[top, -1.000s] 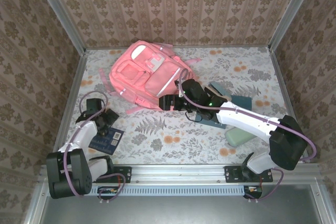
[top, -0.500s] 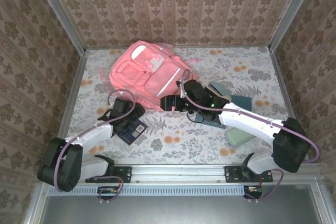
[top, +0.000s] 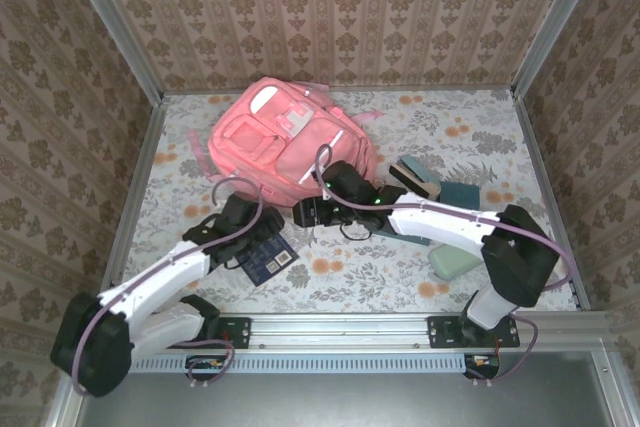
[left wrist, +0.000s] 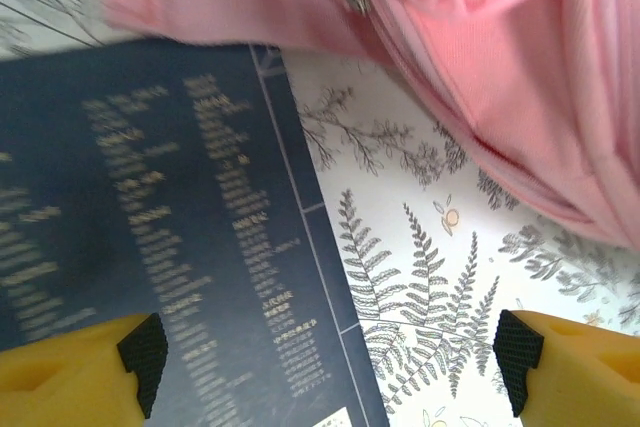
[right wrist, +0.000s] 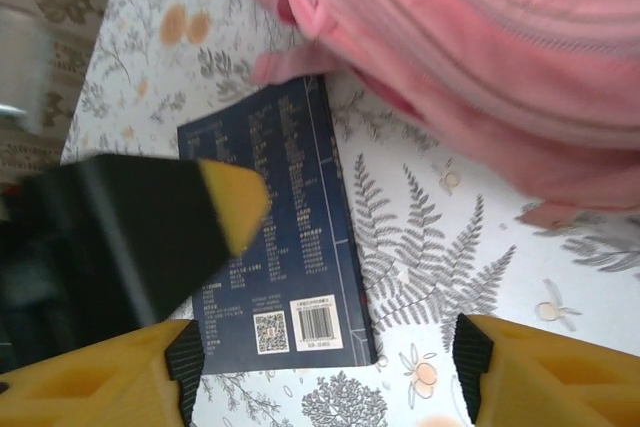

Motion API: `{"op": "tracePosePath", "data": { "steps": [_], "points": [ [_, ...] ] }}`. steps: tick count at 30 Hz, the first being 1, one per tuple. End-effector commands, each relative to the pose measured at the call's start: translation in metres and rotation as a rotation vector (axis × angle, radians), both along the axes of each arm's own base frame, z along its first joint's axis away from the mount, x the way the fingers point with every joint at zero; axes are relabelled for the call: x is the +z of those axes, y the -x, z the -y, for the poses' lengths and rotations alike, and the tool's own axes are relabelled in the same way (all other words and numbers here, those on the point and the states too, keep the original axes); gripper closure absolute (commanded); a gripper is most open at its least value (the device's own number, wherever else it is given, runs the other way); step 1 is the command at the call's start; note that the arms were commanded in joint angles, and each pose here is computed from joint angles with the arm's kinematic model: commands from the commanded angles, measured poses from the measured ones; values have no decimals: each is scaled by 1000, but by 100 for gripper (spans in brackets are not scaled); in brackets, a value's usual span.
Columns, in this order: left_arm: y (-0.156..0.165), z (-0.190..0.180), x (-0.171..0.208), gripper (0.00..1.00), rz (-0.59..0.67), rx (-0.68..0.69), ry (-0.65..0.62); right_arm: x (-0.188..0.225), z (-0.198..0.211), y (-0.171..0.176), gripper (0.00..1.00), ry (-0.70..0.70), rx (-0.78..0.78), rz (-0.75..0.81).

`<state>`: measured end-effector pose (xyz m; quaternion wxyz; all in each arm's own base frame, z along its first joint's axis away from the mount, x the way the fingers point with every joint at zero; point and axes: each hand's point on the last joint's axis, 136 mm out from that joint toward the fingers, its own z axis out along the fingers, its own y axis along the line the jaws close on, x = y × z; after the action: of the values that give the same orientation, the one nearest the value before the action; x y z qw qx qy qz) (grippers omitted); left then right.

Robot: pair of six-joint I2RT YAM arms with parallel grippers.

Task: Pack books, pencil case, and school supplies into a backpack

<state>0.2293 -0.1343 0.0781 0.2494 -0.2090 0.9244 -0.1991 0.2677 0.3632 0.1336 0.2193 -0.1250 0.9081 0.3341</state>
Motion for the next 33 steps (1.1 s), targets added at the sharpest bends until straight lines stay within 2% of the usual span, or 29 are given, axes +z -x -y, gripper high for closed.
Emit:
{"op": "tracePosePath", "data": {
  "steps": [1, 4, 8, 14, 24, 33],
  "points": [
    [24, -34, -13, 19, -68, 57, -77, -5, -22, 7, 35, -17, 70, -12],
    [36, -44, -22, 30, -86, 99, -49, -18, -37, 7, 52, -31, 115, -48],
    [50, -54, -39, 50, -109, 141, -34, -32, -52, 4, 52, -24, 140, -68],
    [66, -66, -60, 65, -152, 180, -52, -51, -73, -1, 52, -11, 187, -99],
    [75, -70, -77, 74, -195, 186, -70, -90, -89, -5, 53, 64, 242, -133],
    [79, -71, -83, 79, -210, 188, -69, -121, -68, -5, 52, 200, 226, -115]
  ]
}}
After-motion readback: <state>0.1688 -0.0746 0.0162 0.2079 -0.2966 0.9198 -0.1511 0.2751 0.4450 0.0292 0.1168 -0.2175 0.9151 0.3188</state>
